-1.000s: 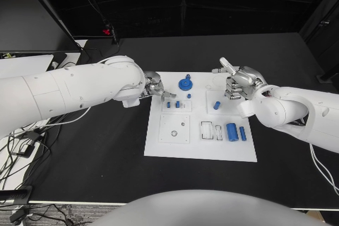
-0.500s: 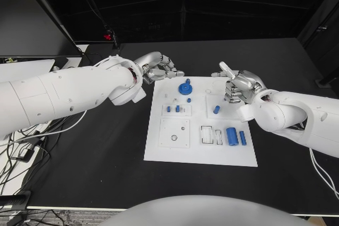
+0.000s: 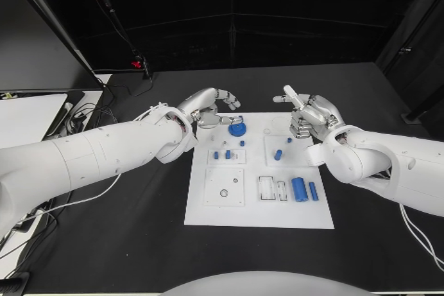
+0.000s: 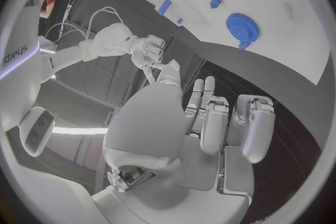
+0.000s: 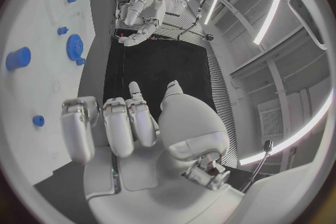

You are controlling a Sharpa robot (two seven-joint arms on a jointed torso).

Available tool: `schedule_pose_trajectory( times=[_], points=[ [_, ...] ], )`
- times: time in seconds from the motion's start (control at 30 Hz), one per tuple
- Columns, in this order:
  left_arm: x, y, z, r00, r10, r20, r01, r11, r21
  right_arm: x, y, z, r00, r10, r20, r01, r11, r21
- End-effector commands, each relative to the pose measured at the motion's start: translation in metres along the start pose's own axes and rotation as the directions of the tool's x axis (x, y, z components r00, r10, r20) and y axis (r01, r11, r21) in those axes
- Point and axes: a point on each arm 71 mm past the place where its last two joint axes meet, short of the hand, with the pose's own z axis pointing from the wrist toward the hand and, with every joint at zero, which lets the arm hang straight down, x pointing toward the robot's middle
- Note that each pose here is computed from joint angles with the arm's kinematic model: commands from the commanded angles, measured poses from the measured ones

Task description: Assemble the parts on the task board

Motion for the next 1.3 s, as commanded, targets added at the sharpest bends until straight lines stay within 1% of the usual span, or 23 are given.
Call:
schedule_pose_trajectory(
  times=[0.03,0.2,0.3,0.37,0.6,0.73,0.83,0.97,1.3],
  points=[
    [0.0086,-0.0081,0.0014,0.973,0.226,-0.040,-0.214,0.957,0.197,-0.001,0.008,0.000,0.999,-0.033,0.035,0.037,0.995,-0.097],
    [0.0212,-0.0049,0.0027,0.922,0.382,-0.067,-0.351,0.895,0.274,-0.002,0.008,0.000,0.999,-0.036,0.039,0.039,0.994,-0.104],
    [0.0273,-0.0034,0.0038,0.889,0.451,-0.079,-0.409,0.860,0.304,-0.002,0.008,0.000,0.999,-0.035,0.036,0.038,0.994,-0.098],
    [0.0308,-0.0026,0.0045,0.874,0.477,-0.088,-0.430,0.845,0.317,-0.002,0.007,0.001,0.999,-0.034,0.034,0.037,0.995,-0.093],
    [0.0380,-0.0009,0.0081,0.844,0.523,-0.119,-0.464,0.824,0.324,-0.002,0.006,0.001,0.999,-0.033,0.031,0.035,0.996,-0.082],
    [0.0413,-0.0023,0.0108,0.815,0.568,-0.113,-0.503,0.792,0.346,-0.002,0.005,0.001,0.999,-0.032,0.030,0.035,0.996,-0.077],
    [0.0437,-0.0042,0.0134,0.802,0.587,-0.106,-0.520,0.776,0.356,-0.001,0.005,0.002,0.999,-0.032,0.028,0.033,0.997,-0.073],
    [0.0473,-0.0053,0.0173,0.791,0.600,-0.122,-0.530,0.771,0.355,0.000,0.004,0.002,0.999,-0.030,0.025,0.032,0.997,-0.067],
    [0.0543,-0.0039,0.0230,0.746,0.643,-0.172,-0.559,0.746,0.361,0.001,0.004,0.002,0.999,-0.029,0.022,0.030,0.997,-0.069]
  ],
)
